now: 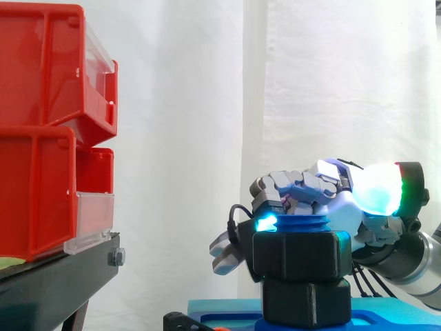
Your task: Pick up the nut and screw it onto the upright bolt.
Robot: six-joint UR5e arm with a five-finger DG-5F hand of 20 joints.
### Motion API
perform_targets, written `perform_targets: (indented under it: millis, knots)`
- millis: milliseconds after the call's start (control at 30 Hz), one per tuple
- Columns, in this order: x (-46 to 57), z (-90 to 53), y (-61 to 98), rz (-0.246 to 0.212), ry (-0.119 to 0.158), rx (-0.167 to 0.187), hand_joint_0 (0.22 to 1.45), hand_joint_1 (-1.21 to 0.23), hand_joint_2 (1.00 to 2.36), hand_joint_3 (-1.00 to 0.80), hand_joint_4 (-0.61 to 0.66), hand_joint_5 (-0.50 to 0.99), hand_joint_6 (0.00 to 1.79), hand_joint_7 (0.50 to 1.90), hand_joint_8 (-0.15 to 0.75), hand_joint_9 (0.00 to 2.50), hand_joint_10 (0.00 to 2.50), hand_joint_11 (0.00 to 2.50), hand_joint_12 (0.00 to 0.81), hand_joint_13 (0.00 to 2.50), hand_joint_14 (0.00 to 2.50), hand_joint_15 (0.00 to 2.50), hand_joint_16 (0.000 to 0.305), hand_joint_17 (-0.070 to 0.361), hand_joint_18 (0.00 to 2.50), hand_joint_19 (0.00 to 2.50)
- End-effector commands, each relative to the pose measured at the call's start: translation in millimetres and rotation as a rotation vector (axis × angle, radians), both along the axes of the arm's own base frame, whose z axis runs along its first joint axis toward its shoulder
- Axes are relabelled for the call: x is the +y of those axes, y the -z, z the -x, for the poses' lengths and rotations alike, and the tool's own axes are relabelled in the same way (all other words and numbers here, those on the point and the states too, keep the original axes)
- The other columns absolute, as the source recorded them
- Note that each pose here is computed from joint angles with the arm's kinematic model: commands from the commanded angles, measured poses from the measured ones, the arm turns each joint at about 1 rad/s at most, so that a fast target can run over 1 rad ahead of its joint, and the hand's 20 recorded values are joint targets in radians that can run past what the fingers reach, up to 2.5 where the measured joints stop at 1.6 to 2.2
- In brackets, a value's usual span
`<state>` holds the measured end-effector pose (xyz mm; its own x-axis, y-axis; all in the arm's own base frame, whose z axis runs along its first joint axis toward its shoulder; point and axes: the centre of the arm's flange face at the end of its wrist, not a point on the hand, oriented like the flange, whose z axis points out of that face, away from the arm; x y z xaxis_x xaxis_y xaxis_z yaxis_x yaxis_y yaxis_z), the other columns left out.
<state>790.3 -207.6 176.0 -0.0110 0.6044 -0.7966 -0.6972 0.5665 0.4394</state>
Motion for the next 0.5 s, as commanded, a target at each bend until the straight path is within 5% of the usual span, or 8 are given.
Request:
perform_targets:
  millis: [0,133,467]
  knots:
    - [-0.1,-0.2,-0.9,0.001,-0.002,-0.007,0.46,-0.24,1.00,-0.50,0.28,-0.10,0.50,0.99,0.258,1.01,0.00,0.04,0.317,0.64,0.00,0.02,0.036,0.081,0.46,0.20]
    - [-0.4,-2.0,-5.0,0.000,-0.004,-0.020,0.45,-0.24,1.00,-0.50,0.23,-0.15,0.50,0.76,0.245,0.86,0.00,0.00,0.325,0.56,0.00,0.00,0.039,0.088,0.41,0.17]
    - [-1.2,-4.5,-13.1,0.005,-0.019,-0.052,0.43,-0.22,1.00,-0.50,0.17,-0.18,0.50,0.66,0.245,0.75,0.00,0.00,0.341,0.50,0.00,0.00,0.043,0.097,0.36,0.15]
